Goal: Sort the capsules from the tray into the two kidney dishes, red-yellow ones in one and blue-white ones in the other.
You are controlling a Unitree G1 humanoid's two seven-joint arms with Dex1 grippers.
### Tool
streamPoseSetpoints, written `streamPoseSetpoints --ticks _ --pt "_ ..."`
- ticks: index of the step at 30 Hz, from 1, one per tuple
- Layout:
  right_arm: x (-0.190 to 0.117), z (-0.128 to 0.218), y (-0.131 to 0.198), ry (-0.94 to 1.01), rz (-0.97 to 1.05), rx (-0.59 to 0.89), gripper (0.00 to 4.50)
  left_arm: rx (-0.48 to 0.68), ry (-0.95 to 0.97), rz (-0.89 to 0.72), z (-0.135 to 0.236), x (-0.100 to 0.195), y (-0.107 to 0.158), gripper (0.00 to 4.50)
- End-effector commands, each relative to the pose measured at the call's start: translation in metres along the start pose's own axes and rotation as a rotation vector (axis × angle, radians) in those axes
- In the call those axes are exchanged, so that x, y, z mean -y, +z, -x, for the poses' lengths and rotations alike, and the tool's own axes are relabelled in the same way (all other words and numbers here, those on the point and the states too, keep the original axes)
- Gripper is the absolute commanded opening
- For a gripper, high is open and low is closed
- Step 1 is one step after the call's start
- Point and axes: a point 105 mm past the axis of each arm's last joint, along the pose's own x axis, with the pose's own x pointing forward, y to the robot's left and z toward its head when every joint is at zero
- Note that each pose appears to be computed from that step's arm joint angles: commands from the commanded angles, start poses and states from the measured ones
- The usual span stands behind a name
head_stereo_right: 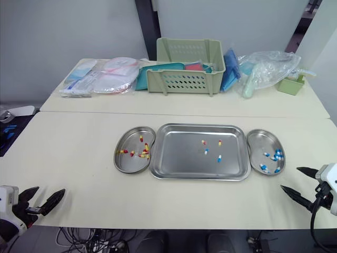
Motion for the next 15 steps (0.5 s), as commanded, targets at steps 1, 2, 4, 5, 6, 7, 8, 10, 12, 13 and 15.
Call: streamPoseSetpoints --ticks 1,2,4,5,6,7,8,10,12,13,15 --pt "0.012 0.008 0.006 -0.056 0.038 0.019 4.50 0.035 0.000 -0.044 0.005 -0.001 0.007 4.44" --pt "0.013 0.009 0.005 -0.060 0.038 0.013 4.50 0.032 -0.049 -0.071 0.007 0.007 0.007 4.44" --pt "0.017 0.010 0.001 -0.069 0.038 -0.001 4.50 0.035 -0.163 -0.114 0.008 0.027 0.009 4.44" --pt "0.019 0.011 -0.001 -0.073 0.038 -0.008 4.50 0.044 -0.214 -0.116 0.008 0.037 0.013 4.44" --pt "0.020 0.012 -0.002 -0.076 0.039 -0.013 4.50 0.060 -0.269 -0.115 0.008 0.048 0.018 4.44" --pt "0.021 0.013 -0.003 -0.078 0.039 -0.016 4.50 0.071 -0.304 -0.114 0.008 0.055 0.021 4.44" --pt "0.022 0.014 -0.004 -0.081 0.038 -0.019 4.50 0.083 -0.356 -0.125 0.009 0.065 0.025 4.44" --pt "0.024 0.015 -0.007 -0.089 0.031 -0.026 4.50 0.119 -0.491 -0.137 0.011 0.091 0.033 4.44" --pt "0.024 0.017 -0.009 -0.095 0.028 -0.033 4.50 0.142 -0.616 -0.138 0.014 0.116 0.040 4.44" --pt "0.024 0.019 -0.012 -0.099 0.025 -0.039 4.50 0.161 -0.678 -0.131 0.014 0.131 0.043 4.44" --pt "0.023 0.026 -0.017 -0.110 0.017 -0.056 4.50 0.242 -0.790 -0.137 0.016 0.161 0.055 4.44"
